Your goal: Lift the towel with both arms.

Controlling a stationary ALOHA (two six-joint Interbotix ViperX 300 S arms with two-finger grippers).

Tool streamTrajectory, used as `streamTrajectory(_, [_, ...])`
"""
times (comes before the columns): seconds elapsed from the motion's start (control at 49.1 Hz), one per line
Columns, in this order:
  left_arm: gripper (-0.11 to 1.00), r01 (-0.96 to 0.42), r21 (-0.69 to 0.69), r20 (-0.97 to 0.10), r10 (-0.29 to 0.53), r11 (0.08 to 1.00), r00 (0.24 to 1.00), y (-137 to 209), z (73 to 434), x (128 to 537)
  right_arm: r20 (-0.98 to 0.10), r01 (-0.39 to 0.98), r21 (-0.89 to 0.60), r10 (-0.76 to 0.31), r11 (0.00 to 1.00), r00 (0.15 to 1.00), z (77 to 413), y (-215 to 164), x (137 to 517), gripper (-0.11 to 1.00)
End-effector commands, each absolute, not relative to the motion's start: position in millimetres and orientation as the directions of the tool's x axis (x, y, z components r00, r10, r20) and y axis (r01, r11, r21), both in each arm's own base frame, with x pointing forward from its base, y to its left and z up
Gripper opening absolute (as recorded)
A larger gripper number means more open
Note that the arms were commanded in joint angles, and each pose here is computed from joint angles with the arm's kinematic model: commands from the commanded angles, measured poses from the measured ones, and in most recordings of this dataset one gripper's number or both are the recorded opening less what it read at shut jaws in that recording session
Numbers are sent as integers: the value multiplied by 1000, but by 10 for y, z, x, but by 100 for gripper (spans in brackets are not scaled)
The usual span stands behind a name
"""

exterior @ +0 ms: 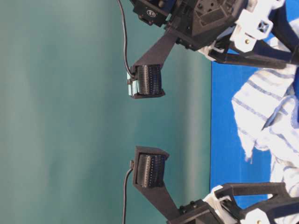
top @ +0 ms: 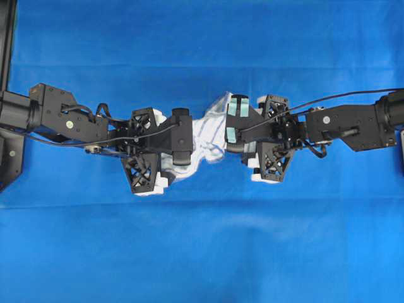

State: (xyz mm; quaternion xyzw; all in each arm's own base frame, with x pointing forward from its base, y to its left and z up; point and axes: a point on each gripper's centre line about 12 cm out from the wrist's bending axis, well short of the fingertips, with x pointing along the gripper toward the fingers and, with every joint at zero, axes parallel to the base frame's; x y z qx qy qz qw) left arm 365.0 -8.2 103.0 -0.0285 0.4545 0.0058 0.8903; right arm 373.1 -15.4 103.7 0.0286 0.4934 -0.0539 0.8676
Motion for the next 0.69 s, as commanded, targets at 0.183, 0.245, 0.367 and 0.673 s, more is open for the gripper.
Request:
streamTrajectory(0.183, [22, -53, -56, -815, -15, 997, 579, -77, 1076, 3632, -843, 120, -6, -69, 993, 533, 1119, -183, 3769, 7])
streamTrajectory(0.245, [9, -57, -56, -817, -13, 997, 577, -60, 1071, 3626, -842, 118, -6, -69, 993, 535, 1126, -183, 3771, 6])
streamTrajectory(0.367, [5, -65, -56, -818, -9, 996, 576, -33, 1091, 3623, -840, 122, -3, -69, 993, 538, 1141, -183, 3774, 6])
streamTrajectory(0.673, [5, -116, -86, -788, 3, 989, 615, 56, 1674, 3567, -775, 148, 9, -86, 989, 626, 1795, -195, 3759, 6])
